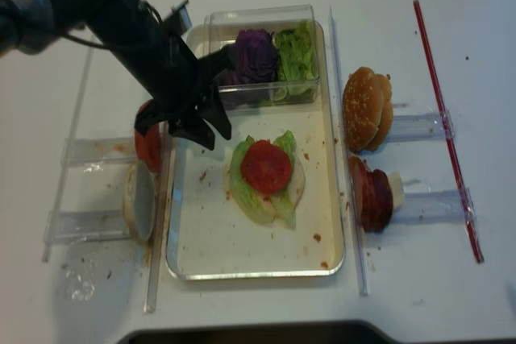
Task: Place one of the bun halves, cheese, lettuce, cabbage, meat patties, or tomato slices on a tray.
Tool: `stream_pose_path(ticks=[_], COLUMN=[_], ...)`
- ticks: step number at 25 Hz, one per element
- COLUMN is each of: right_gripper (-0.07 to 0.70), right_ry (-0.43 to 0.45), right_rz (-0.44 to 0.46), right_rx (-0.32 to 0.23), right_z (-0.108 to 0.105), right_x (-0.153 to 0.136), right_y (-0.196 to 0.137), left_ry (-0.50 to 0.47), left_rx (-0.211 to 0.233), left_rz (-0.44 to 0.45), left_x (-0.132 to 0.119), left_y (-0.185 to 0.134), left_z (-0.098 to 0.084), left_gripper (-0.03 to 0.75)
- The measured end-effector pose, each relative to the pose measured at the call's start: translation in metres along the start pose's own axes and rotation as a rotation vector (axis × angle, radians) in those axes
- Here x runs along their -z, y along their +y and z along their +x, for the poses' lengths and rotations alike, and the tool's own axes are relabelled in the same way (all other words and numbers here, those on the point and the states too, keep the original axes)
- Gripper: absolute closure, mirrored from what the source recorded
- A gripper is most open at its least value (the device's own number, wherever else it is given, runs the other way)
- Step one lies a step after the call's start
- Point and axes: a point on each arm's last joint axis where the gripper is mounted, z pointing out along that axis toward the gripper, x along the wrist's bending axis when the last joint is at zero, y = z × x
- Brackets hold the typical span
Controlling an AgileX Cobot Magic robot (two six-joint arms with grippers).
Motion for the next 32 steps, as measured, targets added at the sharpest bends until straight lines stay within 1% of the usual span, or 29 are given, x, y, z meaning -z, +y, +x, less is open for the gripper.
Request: stream_pose_path(ticks=[8, 13, 20, 23, 27, 29, 32], right_gripper=[0.258, 0.258, 0.258, 0.267, 0.295, 0.308, 0.328], right_ry=[0.0, 0.0, 0.0, 0.0, -0.001, -0.001, -0.001], right_rz=[0.0, 0.0, -0.002, -0.002, -0.002, -0.002, -0.002], right_rx=[0.002, 0.002, 0.002, 0.002, 0.002, 0.002, 0.002], right_z=[0.0, 0.0, 0.0, 0.0, 0.0, 0.0, 0.0], right_x=[0.0, 0.0, 0.0, 0.0, 0.0, 0.0, 0.0], right_y=[0.0, 0.0, 0.0, 0.0, 0.0, 0.0, 0.0], left_ry=[0.19, 0.348, 0.493, 0.509, 0.517, 0.519, 0.516], left_rx=[-0.058, -0.123, -0.179, -0.162, -0.126, -0.122, -0.137], left_rz=[-0.116, -0.205, -0.288, -0.312, -0.365, -0.399, -0.459], left_x=[0.037, 0.064, 0.089, 0.1, 0.122, 0.134, 0.149], left_y=[-0.016, -0.027, -0.038, -0.043, -0.05, -0.058, -0.076], left_z=[0.004, 0.01, 0.016, 0.026, 0.04, 0.043, 0.039], left_gripper=[0.477, 0.467, 0.433, 0.424, 0.421, 0.421, 0.421])
